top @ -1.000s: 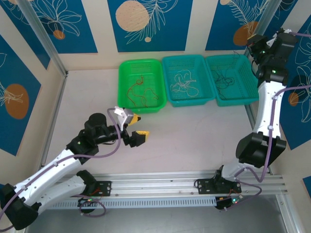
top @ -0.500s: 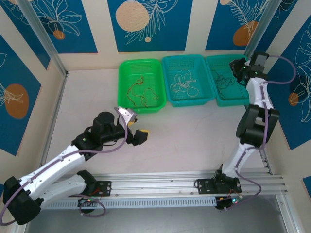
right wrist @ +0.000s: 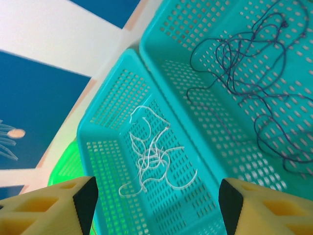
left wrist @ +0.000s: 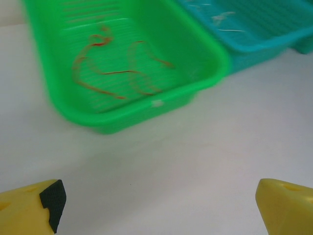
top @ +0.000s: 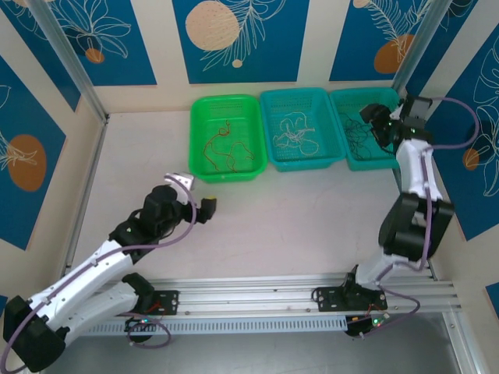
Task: Untangle the cables
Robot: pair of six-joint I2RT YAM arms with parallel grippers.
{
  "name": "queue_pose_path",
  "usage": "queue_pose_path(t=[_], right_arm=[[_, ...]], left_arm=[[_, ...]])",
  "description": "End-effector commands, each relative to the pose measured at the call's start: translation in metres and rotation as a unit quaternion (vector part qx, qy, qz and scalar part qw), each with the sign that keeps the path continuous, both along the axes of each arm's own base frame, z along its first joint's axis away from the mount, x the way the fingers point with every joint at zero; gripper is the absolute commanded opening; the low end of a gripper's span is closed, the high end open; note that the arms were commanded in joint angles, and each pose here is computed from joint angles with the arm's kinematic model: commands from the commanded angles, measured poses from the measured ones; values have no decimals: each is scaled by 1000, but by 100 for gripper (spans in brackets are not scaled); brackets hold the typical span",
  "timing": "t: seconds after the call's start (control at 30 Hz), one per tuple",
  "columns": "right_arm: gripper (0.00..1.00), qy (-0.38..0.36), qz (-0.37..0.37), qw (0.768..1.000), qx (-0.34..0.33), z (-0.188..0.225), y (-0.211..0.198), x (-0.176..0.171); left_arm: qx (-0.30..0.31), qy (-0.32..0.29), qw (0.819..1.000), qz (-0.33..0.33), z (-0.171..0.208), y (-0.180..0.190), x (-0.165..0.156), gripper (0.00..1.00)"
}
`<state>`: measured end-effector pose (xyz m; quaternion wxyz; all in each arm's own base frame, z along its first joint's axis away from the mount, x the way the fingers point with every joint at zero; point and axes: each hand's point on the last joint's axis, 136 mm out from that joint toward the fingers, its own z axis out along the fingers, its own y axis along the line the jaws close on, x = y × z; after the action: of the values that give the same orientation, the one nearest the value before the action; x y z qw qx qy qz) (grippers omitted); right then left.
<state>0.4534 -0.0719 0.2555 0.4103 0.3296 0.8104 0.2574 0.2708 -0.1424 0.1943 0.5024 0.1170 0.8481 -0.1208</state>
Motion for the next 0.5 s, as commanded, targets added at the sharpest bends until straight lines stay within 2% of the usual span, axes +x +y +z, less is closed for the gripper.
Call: queue_pose_path(t=[0.0, 0.13, 0.23, 0.33, 0.47], right_arm=[[68, -14, -9, 997, -72, -14, 7, -40], [67, -47, -17, 976, -212, -45, 27, -82], [67, -66, -6, 955, -289, -83, 33, -90], [67, -71, 40, 940, -330, -113, 50, -86], [68, -92, 55, 936, -336, -140, 57, -70]], left_arm=[[20, -37, 993, 111, -2, 54, 16, 100], [79, -65, 976, 194, -16, 101, 21, 100], [127, -92, 966, 206, -29, 114, 25, 100], [158, -101, 958, 216, -42, 123, 29, 100], [153, -95, 961, 210, -59, 129, 43, 100]])
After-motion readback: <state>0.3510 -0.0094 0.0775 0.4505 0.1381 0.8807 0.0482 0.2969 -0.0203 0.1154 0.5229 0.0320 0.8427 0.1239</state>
